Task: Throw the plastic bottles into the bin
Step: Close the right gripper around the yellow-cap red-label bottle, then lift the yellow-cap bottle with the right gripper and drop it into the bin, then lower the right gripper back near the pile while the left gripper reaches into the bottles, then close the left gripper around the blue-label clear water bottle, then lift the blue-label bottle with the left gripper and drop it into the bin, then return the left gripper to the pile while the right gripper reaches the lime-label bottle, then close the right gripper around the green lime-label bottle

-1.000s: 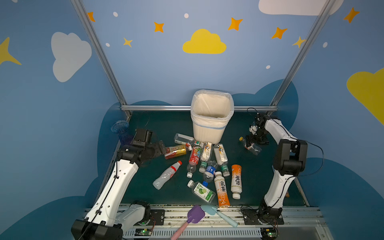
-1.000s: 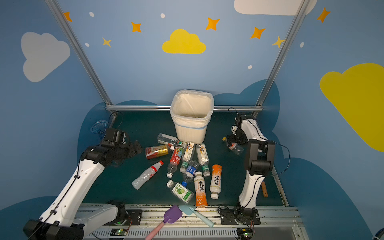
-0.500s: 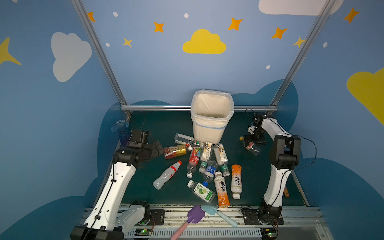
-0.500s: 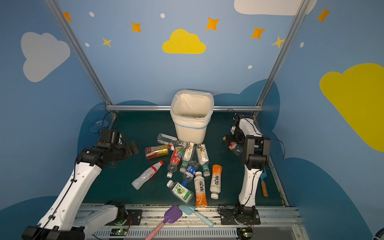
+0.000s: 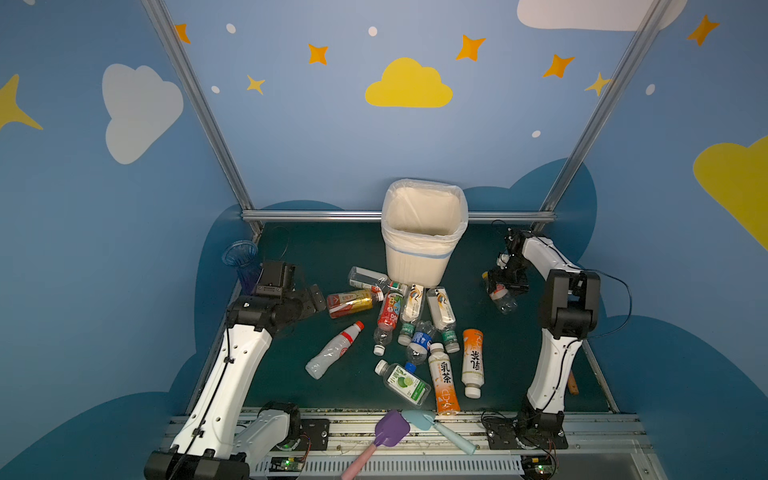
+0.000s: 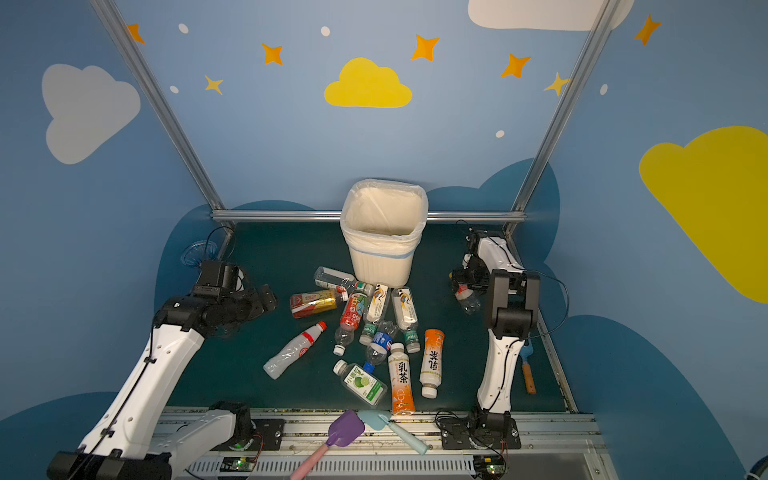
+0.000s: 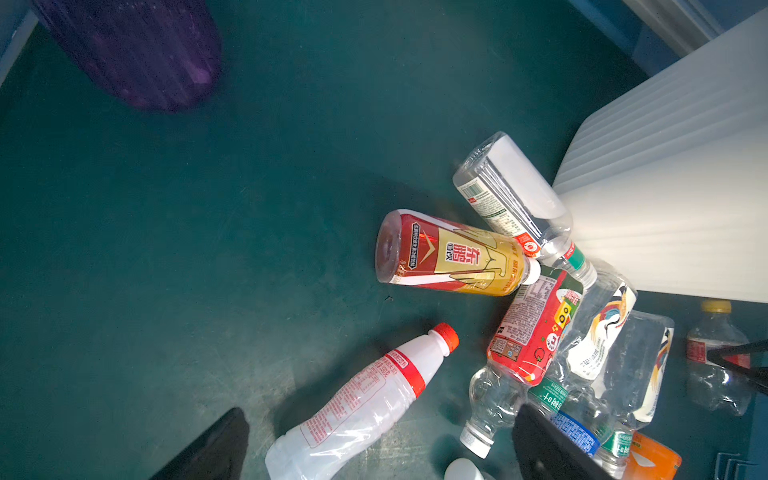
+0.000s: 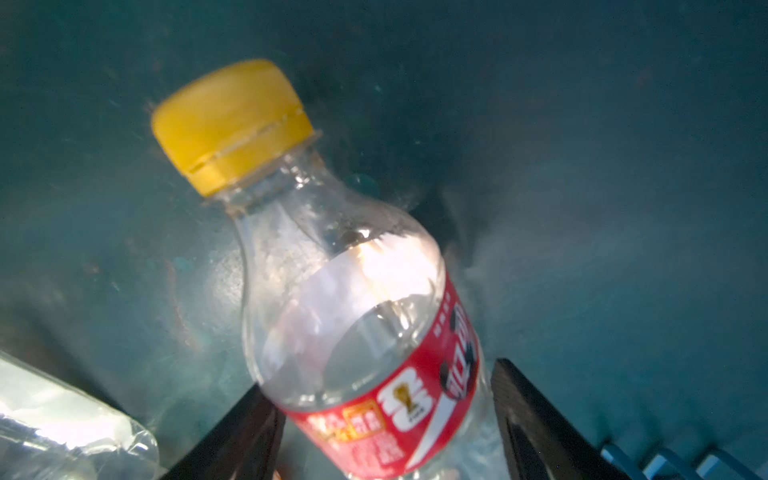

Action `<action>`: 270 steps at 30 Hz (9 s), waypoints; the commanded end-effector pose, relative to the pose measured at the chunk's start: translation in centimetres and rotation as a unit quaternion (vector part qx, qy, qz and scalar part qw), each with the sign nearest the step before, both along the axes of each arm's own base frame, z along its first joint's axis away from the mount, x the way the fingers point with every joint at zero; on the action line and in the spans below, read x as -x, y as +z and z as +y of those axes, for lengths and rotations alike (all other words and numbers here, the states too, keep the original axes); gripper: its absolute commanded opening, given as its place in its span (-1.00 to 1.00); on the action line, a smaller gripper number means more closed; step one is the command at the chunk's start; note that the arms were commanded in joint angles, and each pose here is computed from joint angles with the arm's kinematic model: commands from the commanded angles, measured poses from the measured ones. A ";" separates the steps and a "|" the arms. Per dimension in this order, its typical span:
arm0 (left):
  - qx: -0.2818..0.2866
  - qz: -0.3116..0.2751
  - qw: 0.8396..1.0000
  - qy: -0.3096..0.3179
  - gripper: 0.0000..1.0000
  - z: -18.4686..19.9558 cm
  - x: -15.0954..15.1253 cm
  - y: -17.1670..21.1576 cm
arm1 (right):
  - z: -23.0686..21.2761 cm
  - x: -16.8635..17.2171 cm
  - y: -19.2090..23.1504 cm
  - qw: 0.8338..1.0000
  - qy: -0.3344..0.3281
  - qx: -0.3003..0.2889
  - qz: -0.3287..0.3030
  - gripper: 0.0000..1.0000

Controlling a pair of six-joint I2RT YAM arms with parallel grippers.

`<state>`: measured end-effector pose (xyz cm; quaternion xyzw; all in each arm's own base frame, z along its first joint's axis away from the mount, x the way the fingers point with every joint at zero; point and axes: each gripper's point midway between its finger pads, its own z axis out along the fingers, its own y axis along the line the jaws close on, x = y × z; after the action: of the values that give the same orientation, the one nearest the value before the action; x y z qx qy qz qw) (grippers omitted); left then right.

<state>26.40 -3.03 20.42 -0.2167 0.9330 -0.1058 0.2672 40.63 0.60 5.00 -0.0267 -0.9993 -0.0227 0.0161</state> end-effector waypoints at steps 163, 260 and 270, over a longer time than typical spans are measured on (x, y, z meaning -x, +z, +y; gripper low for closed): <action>-0.096 -0.113 0.906 -0.396 -0.01 -28.5 -3.9 11.4 | 10.1 21.2 12.2 0.968 -0.044 -0.200 -0.144 0.63; -0.063 -0.058 0.996 0.001 1.00 -2.5 6.8 0.7 | 30.9 29.7 0.6 0.908 0.418 -0.001 -0.032 0.76; -0.066 -0.061 0.996 0.005 1.00 -2.3 6.8 1.1 | 30.6 29.7 -1.6 0.910 0.415 0.001 -0.001 0.74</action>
<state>19.86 -6.05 20.94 -0.1925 0.9209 -0.0675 0.3322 11.01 31.49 3.96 0.3908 -0.9202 -0.0195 0.0099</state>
